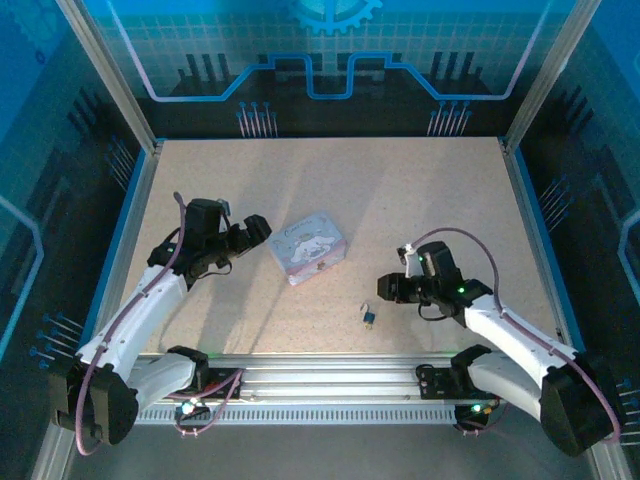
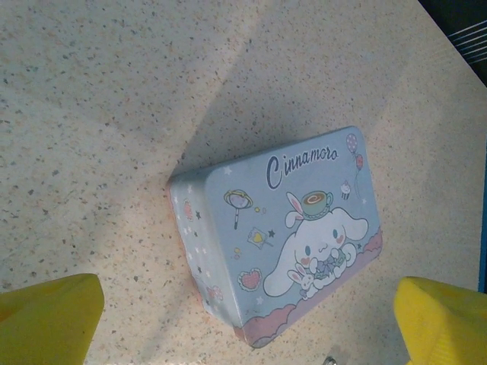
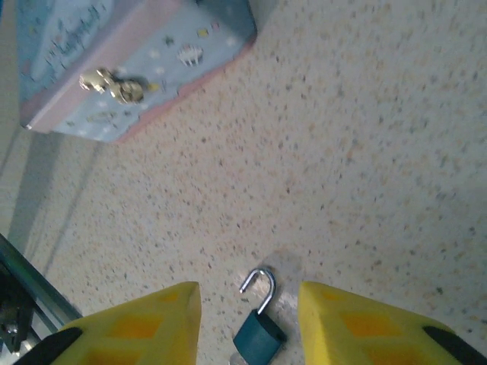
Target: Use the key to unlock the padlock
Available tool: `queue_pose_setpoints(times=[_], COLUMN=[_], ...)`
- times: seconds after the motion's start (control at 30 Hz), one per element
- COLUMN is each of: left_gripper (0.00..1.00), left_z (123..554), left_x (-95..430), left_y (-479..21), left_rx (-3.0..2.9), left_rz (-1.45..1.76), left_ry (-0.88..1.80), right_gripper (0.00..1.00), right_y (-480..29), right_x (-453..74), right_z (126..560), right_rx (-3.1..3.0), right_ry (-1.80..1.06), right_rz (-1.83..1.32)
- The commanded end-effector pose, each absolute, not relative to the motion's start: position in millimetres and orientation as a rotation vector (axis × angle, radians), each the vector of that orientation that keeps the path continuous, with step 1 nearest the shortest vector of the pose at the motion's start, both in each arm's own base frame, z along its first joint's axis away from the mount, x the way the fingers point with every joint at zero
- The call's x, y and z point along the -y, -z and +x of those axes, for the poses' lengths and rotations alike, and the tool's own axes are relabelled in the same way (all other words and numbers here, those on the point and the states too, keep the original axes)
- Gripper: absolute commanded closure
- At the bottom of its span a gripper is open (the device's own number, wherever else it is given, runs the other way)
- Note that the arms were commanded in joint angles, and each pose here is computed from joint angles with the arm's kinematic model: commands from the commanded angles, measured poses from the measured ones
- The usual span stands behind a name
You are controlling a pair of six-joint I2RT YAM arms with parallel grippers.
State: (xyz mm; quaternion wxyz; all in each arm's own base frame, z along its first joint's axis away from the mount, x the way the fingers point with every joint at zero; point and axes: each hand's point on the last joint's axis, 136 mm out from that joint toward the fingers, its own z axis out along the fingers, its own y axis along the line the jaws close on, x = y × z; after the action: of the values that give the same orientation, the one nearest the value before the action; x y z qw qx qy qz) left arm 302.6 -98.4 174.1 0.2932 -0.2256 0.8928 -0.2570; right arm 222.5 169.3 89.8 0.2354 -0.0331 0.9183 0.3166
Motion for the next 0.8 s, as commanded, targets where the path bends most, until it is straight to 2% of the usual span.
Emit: queue_pose_setpoints(times=[0.0, 0.27, 0.37, 0.47, 0.53, 0.77], left_gripper=[0.01, 0.01, 0.01, 0.01, 0.01, 0.01], left_z=[308.5, 319.1, 322.4, 324.9, 325.9, 330.5], left_x=[84.6, 49.4, 35.1, 22.3, 12.7, -14.1], left_y=[-188.6, -210.8, -218.4, -224.8, -227.1, -227.4], left_rx=[-2.312, -2.16, -2.105, -2.06, -2.038, -1.956], left_rz=[-0.574, -0.584, -0.6, -0.621, -0.638, -0.641], left_ry=[0.614, 0.419, 0.349, 0.298, 0.25, 0.083], right_gripper=[0.56, 0.4, 0.31, 0.15, 0.0, 0.0], right_y=[-113.2, -151.3, -163.8, -172.0, -175.3, -174.0], right_x=[-162.3, -133.2, -119.0, -105.0, -94.6, -61.8], right_z=[238.5, 274.2, 287.7, 298.1, 304.4, 322.1], right_rx=[-2.455, -2.364, -2.328, -2.3, -2.282, -2.245], right_ry=[-0.835, -0.712, -0.675, -0.637, -0.605, -0.5], right_rz=[-0.103, -0.089, -0.057, -0.028, -0.005, 0.087])
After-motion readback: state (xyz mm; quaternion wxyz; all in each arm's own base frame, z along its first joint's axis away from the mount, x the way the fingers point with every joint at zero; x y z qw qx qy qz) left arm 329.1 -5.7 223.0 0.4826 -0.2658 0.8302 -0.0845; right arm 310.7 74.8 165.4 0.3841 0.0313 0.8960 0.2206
